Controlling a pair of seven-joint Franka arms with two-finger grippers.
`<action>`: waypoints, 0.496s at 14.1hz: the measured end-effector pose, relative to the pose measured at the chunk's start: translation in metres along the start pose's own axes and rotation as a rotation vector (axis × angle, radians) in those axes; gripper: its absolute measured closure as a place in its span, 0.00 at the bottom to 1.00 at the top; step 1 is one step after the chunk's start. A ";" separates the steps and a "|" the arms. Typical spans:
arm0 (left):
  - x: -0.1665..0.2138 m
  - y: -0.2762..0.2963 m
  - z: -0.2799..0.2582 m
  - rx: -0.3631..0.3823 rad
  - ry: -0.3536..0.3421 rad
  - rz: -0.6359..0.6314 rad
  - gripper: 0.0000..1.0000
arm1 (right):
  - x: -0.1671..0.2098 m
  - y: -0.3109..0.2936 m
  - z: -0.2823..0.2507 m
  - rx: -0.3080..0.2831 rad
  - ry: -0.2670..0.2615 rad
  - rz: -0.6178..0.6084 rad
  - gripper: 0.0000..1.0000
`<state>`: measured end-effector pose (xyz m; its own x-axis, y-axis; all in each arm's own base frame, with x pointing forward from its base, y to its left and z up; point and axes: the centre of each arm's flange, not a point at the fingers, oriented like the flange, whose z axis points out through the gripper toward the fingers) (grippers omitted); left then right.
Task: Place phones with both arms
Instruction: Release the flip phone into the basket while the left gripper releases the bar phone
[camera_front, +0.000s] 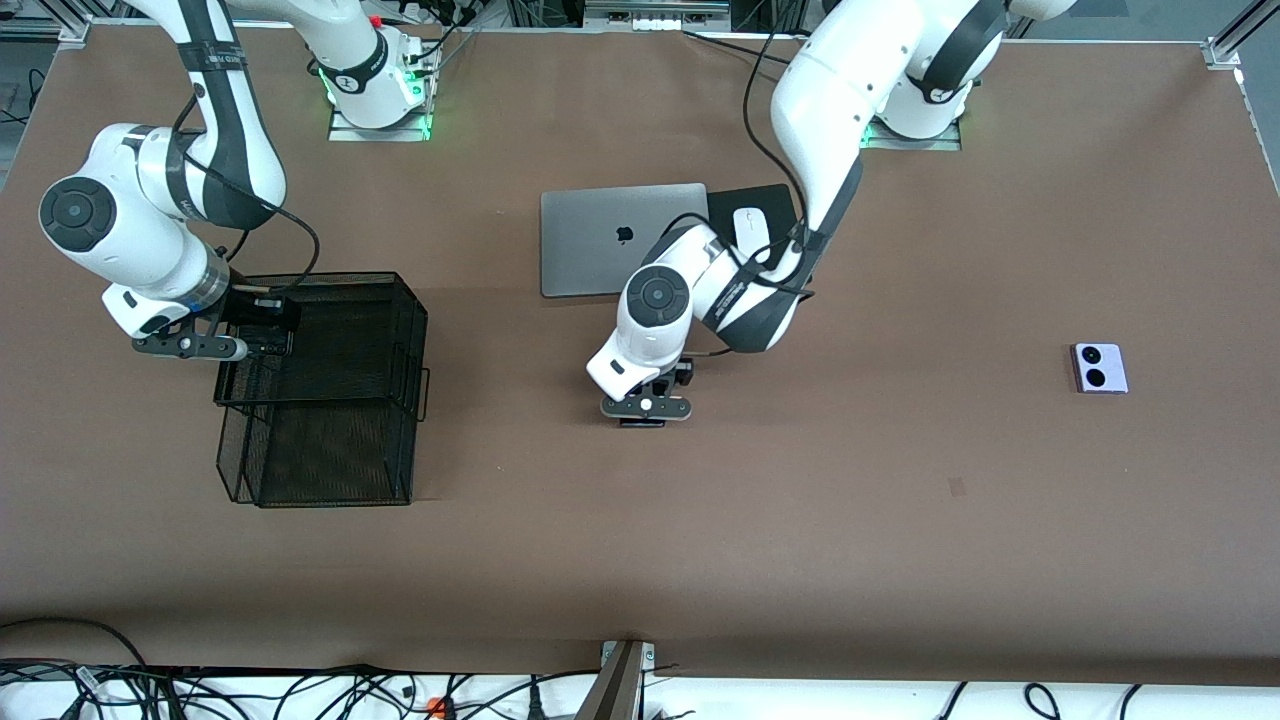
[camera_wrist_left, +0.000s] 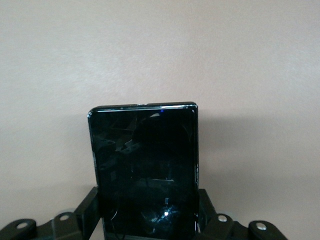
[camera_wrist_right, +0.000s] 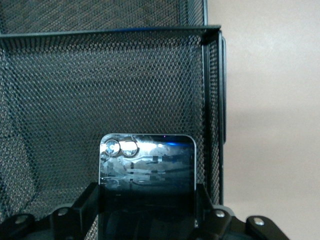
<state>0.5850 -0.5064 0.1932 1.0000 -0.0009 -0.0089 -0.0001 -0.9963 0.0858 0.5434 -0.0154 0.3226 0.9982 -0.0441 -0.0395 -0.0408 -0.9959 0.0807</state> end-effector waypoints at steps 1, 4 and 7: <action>0.002 -0.002 0.008 0.001 0.004 -0.003 0.20 | 0.001 0.000 0.001 -0.001 0.005 0.001 0.19; 0.005 -0.005 0.015 0.007 0.006 -0.008 0.20 | 0.001 -0.001 0.004 0.026 0.003 0.030 0.19; 0.006 -0.007 0.015 0.011 0.009 -0.026 0.13 | 0.001 -0.002 0.007 0.031 -0.002 0.039 0.19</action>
<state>0.5914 -0.5005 0.1775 0.9997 0.0261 -0.0024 0.0262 -0.9969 0.0745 0.5445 -0.0142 0.3152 0.9958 -0.0829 -0.0386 -0.0808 -0.9954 0.0517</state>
